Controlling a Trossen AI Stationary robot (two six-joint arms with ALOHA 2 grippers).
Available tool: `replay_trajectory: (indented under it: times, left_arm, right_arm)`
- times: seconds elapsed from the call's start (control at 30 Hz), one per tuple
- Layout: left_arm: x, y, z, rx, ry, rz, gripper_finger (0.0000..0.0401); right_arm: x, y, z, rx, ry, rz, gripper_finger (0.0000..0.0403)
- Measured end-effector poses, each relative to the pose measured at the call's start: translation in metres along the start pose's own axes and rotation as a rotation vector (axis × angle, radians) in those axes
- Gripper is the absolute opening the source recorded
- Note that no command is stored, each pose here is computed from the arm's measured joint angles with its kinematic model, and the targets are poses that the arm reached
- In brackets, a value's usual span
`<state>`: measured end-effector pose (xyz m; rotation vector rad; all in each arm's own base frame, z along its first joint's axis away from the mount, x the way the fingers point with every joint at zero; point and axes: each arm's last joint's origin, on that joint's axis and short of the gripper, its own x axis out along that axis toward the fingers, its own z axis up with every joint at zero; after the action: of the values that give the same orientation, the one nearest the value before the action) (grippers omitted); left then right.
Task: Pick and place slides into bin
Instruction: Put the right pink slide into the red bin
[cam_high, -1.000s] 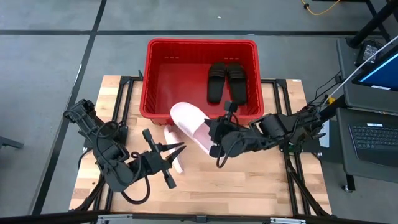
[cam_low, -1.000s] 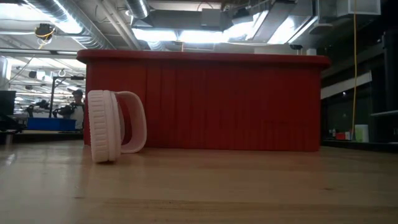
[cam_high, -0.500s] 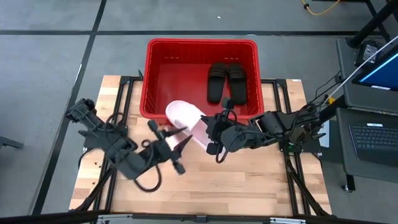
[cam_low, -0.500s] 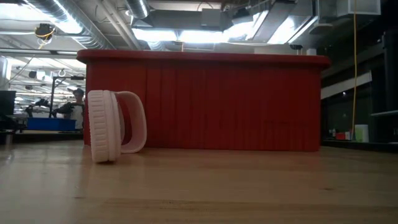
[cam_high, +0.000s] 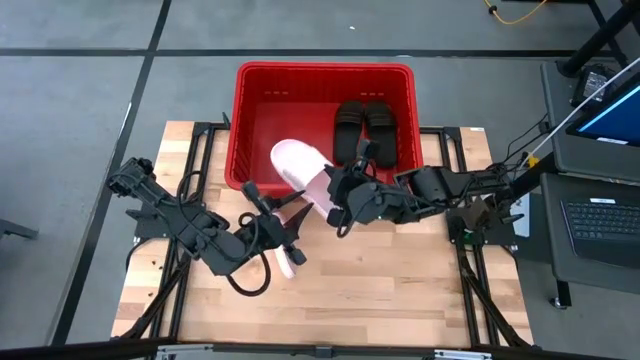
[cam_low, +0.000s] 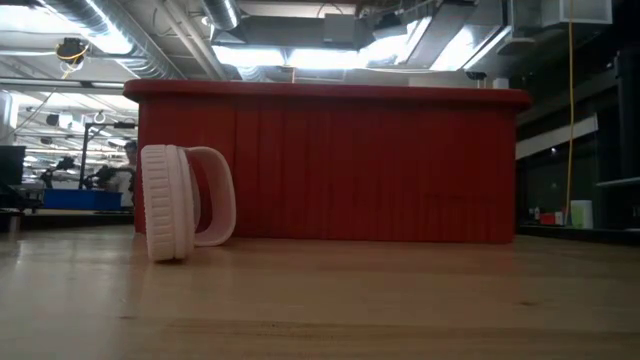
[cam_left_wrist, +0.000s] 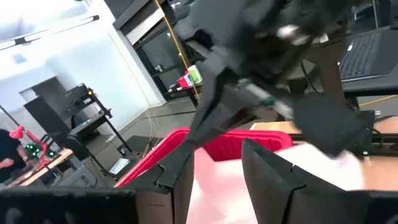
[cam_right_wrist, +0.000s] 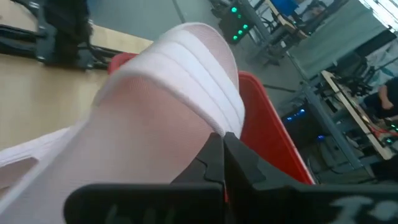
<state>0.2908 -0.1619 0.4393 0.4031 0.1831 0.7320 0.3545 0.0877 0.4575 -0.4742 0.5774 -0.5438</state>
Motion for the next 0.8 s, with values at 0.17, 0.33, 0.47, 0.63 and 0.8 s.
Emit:
replay_trajectory:
  times: [0.17,0.33,0.47,0.63,0.8]
  left_arm:
    - [0.005,0.002,-0.001,0.004,0.008,0.015,0.0128]
    - [0.016,0.005,-0.003,0.019,0.026,0.046,0.0128]
    - [0.028,0.008,-0.011,0.082,0.064,0.073,0.0127]
    - [0.043,0.012,-0.02,0.095,0.101,0.084,0.0127]
    - [0.053,0.015,-0.023,0.098,0.108,0.053,0.0127]
  right_arm:
    - [0.008,-0.007,-0.001,0.002,0.016,-0.015,0.0]
    - [0.009,-0.008,-0.002,0.004,0.019,-0.017,0.0]
    - [0.009,-0.008,-0.002,0.004,0.019,-0.017,0.0]
    - [0.009,-0.008,-0.002,0.004,0.019,-0.016,0.0]
    - [0.009,-0.008,-0.002,0.003,0.019,-0.016,0.0]
